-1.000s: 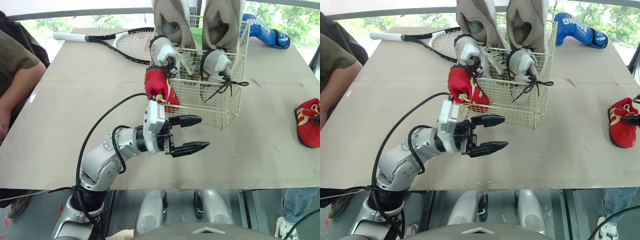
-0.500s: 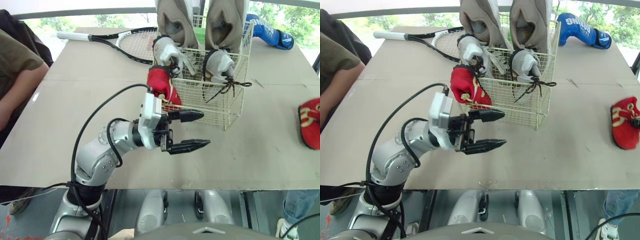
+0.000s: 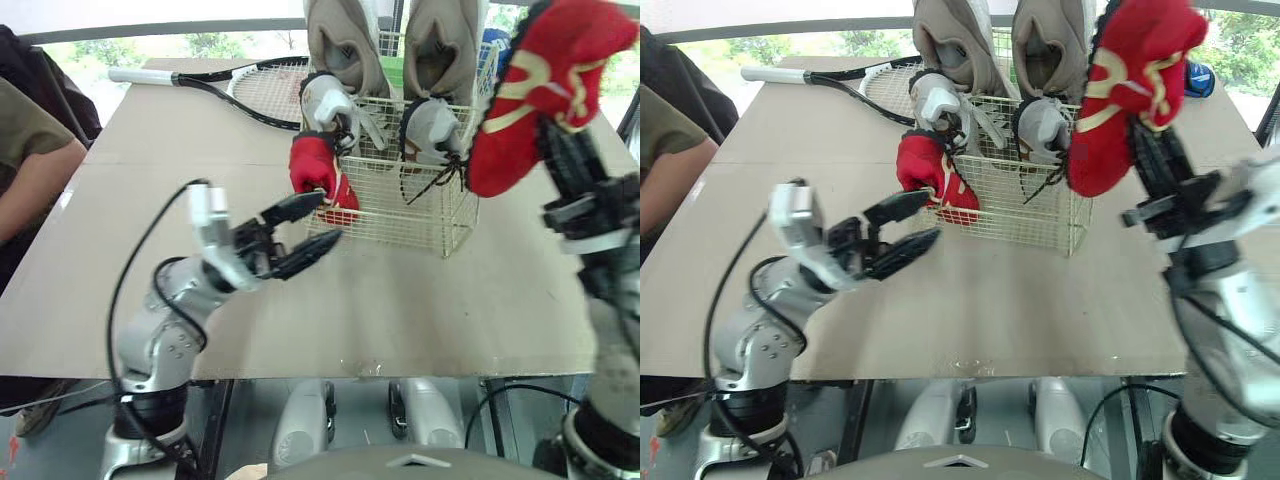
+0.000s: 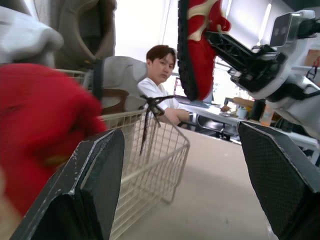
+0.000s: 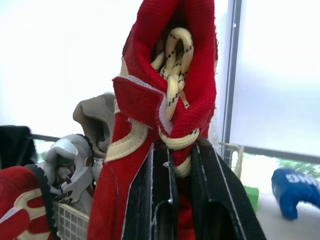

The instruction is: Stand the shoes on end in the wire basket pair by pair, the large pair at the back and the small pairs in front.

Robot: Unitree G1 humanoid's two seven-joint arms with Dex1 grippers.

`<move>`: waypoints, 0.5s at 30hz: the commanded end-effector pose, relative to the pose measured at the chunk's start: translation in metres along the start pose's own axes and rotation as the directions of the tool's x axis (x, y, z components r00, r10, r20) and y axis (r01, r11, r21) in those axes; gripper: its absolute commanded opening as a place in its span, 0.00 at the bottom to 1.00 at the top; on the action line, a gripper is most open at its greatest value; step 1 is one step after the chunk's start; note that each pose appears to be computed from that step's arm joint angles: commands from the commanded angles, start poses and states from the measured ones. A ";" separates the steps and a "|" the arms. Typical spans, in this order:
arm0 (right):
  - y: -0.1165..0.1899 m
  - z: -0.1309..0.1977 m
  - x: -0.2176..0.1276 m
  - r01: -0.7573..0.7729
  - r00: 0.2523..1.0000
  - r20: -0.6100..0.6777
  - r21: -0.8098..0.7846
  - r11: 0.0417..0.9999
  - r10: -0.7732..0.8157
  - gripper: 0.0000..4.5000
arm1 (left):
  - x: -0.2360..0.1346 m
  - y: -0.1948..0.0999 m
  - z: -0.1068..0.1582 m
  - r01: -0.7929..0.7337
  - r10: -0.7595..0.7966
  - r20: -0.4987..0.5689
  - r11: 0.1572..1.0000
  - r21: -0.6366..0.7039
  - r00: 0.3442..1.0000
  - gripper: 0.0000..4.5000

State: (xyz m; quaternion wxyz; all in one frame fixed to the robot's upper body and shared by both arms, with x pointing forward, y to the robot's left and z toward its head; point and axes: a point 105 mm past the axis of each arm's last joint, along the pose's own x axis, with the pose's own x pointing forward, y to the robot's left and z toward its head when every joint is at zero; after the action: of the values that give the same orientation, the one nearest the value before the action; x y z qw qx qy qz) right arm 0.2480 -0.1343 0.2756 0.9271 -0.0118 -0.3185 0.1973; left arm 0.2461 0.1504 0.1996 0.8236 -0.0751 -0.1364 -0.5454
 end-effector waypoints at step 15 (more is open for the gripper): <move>0.031 -0.081 -0.009 0.045 0.996 0.088 -0.263 0.964 -0.023 0.01 | -0.058 0.003 0.013 -0.029 0.036 -0.069 0.995 0.093 0.997 0.87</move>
State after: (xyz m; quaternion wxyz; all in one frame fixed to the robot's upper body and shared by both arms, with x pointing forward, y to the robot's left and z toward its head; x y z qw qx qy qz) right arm 0.2783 -0.1028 0.2080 0.9062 -0.1245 -0.3808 0.1352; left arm 0.2302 0.2087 0.1880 0.8418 -0.0350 -0.1144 -0.5264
